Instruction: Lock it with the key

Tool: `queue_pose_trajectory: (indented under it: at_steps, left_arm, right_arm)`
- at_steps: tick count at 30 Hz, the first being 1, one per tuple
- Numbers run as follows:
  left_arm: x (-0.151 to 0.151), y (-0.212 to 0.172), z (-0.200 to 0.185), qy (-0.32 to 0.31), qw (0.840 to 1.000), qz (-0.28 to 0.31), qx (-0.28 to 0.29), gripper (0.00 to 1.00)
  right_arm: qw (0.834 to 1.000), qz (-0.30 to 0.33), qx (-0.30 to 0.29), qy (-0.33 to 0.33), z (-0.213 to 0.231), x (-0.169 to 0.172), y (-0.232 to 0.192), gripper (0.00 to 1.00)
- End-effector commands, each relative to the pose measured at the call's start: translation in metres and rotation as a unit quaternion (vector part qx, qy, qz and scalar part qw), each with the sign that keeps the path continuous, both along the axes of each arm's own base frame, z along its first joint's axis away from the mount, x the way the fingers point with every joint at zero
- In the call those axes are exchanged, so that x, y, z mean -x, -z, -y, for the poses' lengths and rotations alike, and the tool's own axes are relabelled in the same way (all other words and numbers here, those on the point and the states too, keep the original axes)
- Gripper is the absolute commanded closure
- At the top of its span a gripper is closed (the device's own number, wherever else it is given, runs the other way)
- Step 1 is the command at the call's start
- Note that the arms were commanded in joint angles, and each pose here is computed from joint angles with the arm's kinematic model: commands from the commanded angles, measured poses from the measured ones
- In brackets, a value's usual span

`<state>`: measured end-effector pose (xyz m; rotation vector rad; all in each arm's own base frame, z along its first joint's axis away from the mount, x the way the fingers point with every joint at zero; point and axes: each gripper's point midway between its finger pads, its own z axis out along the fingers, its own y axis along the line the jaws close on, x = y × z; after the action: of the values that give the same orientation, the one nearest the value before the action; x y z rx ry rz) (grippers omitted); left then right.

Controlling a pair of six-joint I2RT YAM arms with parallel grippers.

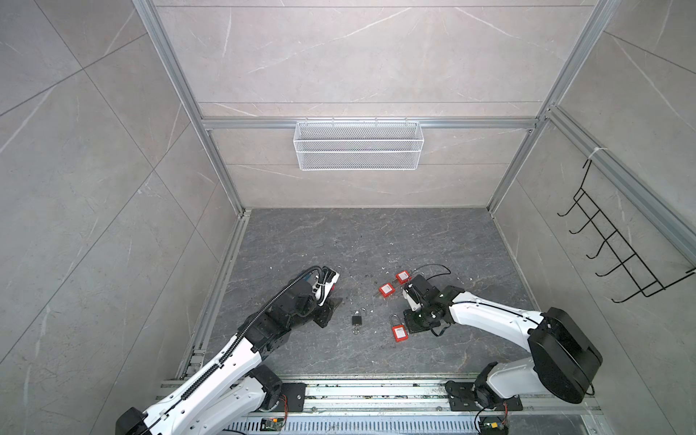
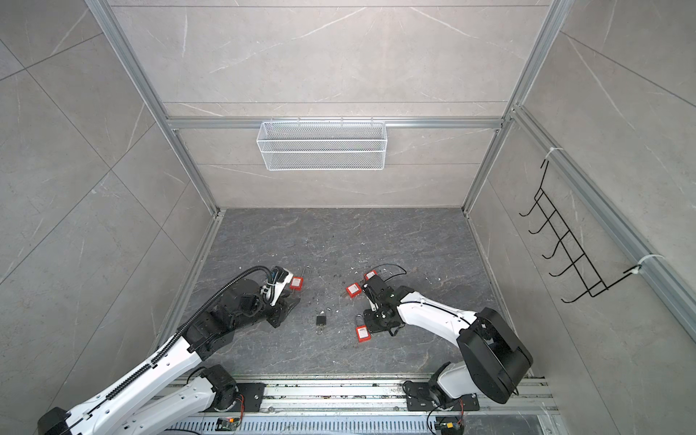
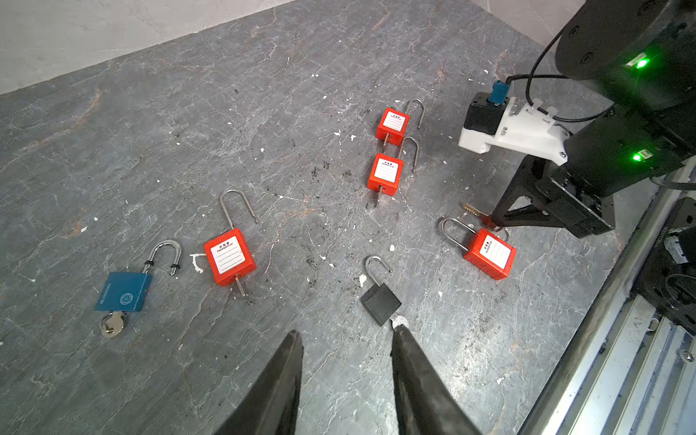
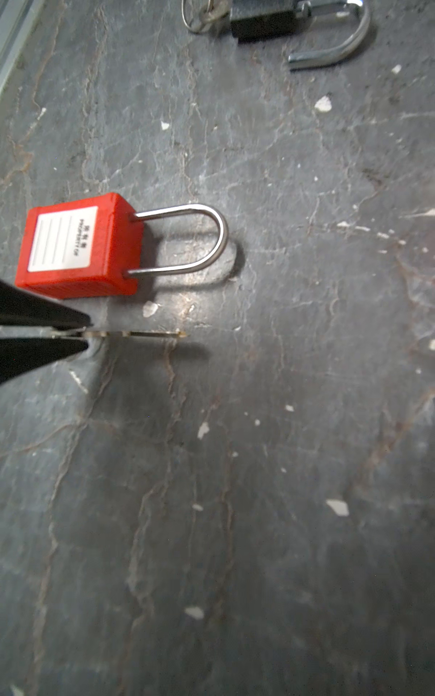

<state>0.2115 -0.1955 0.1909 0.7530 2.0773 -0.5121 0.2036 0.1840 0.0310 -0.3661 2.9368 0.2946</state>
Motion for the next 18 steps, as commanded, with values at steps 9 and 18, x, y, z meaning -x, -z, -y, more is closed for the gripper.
queue_pose_trajectory:
  at_steps: [9,18]
  left_arm:
    - [0.003,-0.005,-0.008,-0.036,0.999,-0.017,0.03,0.57]
    - [-0.01,-0.024,-0.046,-0.17,0.982,0.006,0.078,0.39]
  right_arm:
    - [0.997,0.052,-0.018,0.062,-0.005,-0.01,-0.063,0.57]
    - [0.994,0.033,-0.021,0.098,-0.079,-0.011,-0.084,0.51]
